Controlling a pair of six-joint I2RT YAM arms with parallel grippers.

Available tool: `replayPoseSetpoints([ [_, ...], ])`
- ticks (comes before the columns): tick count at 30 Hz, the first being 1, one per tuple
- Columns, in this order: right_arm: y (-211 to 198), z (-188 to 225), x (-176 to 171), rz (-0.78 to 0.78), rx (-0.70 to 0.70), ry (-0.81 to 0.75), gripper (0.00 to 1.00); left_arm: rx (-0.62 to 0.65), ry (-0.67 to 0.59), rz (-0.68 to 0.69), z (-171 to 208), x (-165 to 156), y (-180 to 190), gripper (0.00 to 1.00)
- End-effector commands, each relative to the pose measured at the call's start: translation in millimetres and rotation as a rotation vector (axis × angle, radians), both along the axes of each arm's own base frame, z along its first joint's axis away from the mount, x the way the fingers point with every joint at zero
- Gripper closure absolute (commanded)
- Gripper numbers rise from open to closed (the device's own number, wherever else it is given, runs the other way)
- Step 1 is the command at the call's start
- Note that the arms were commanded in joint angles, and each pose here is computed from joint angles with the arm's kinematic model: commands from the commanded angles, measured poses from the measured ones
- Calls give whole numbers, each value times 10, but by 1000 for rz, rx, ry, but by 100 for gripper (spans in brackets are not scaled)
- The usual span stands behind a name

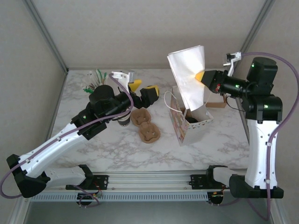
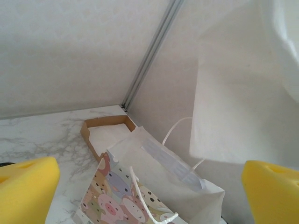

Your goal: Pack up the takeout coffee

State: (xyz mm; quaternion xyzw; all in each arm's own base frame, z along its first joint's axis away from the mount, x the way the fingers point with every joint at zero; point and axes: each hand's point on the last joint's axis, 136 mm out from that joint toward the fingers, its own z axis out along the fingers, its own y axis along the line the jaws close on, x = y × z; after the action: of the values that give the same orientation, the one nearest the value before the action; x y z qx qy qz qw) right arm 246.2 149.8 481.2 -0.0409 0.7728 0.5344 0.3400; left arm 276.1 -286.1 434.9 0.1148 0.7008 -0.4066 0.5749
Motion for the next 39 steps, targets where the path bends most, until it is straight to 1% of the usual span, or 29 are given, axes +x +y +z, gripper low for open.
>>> replayPoseSetpoints([
  [1,60,-229,-53,66,-18,80,100,-42,-18,26,69,29,4,0],
  [3,57,-351,-31,72,-35,106,100,-35,-13,33,40,52,-4,0],
  [9,-56,-759,85,7,-155,178,100,0,29,27,-128,135,-106,0],
  [12,-147,-960,131,-41,-228,209,100,15,75,1,-279,176,-224,1],
  [15,-235,-1146,188,-80,-293,242,100,42,144,-35,-505,239,-394,4],
  [18,-288,-1267,225,-101,-337,256,100,64,208,-66,-740,285,-536,11],
  [23,-331,-1449,264,-119,-416,274,100,61,268,-111,-958,295,-690,28],
  [25,-332,-1519,272,-123,-466,274,100,67,282,-117,-1024,300,-721,36],
  [28,-363,-1600,282,-144,-544,272,100,75,293,-109,-1083,316,-718,48],
  [31,-431,-1664,301,-182,-616,269,100,80,295,-106,-1105,324,-724,57],
  [39,-506,-1819,344,-227,-763,276,100,94,302,-103,-1162,353,-750,75],
])
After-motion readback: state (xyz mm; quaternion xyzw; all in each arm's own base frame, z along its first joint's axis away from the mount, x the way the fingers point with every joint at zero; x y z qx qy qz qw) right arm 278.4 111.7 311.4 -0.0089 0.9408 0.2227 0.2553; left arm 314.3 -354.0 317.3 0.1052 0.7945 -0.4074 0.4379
